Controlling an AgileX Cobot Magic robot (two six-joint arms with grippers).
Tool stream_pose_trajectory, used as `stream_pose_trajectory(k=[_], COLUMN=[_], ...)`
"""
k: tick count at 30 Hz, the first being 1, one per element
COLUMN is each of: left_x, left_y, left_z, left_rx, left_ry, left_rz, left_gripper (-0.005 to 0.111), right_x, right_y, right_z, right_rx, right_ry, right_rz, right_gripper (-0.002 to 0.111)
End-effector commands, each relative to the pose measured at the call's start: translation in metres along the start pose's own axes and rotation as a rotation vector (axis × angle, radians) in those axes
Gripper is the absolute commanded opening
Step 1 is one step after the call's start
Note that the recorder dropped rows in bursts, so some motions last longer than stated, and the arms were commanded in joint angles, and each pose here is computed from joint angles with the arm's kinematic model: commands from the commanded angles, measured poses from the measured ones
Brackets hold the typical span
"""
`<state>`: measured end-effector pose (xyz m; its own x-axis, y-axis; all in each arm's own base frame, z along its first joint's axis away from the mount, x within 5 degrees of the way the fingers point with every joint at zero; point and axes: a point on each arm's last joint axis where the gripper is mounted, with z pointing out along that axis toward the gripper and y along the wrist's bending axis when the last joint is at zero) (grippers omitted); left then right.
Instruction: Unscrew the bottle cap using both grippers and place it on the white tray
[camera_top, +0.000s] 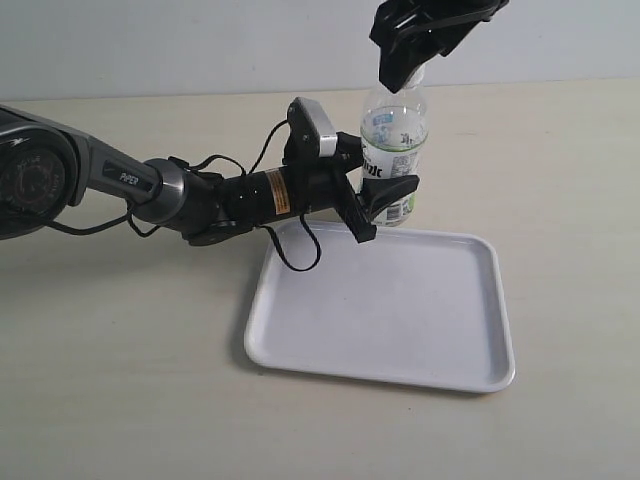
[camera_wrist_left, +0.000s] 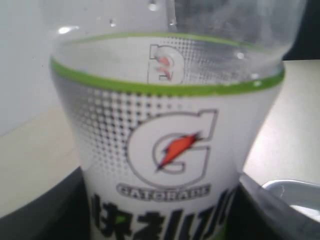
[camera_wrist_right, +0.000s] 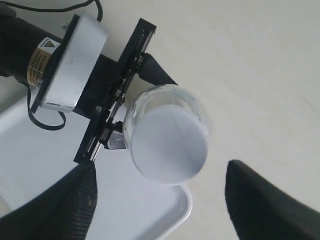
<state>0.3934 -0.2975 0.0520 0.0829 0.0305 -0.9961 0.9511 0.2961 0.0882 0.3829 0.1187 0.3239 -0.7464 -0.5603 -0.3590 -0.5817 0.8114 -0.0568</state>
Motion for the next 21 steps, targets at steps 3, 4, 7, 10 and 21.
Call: stream_pose_trajectory(k=[3, 4, 7, 10, 21], left_x=[-0.0094, -0.0094, -0.0094, -0.0094, -0.0094], left_y=[0.0042, 0.0042, 0.0042, 0.0042, 0.0042], left_z=[0.001, 0.001, 0.001, 0.001, 0.001], left_rx=[-0.017, -0.017, -0.017, -0.017, -0.017], left_ry=[-0.024, -0.024, -0.024, -0.024, -0.024], left_rz=[0.004, 0.004, 0.004, 0.004, 0.004], left_gripper=[0.0, 0.0, 0.0, 0.0, 0.0], right_x=[-0.0049, -0.0058, -0.007, -0.0077, -0.0117], right_y=[0.0001, 0.0009, 0.003, 0.0033, 0.0005], right_z=[-0.007, -0.0071, -0.0072, -0.0072, -0.0034], right_rx=[0.01, 0.001, -0.023, -0.027, -0.003], right_ry=[-0.057, -0.067, -0.08, -0.088, -0.12], right_rz=[0.02, 0.024, 0.034, 0.037, 0.037], right_gripper=[0.065, 0.064, 0.064, 0.064, 0.064])
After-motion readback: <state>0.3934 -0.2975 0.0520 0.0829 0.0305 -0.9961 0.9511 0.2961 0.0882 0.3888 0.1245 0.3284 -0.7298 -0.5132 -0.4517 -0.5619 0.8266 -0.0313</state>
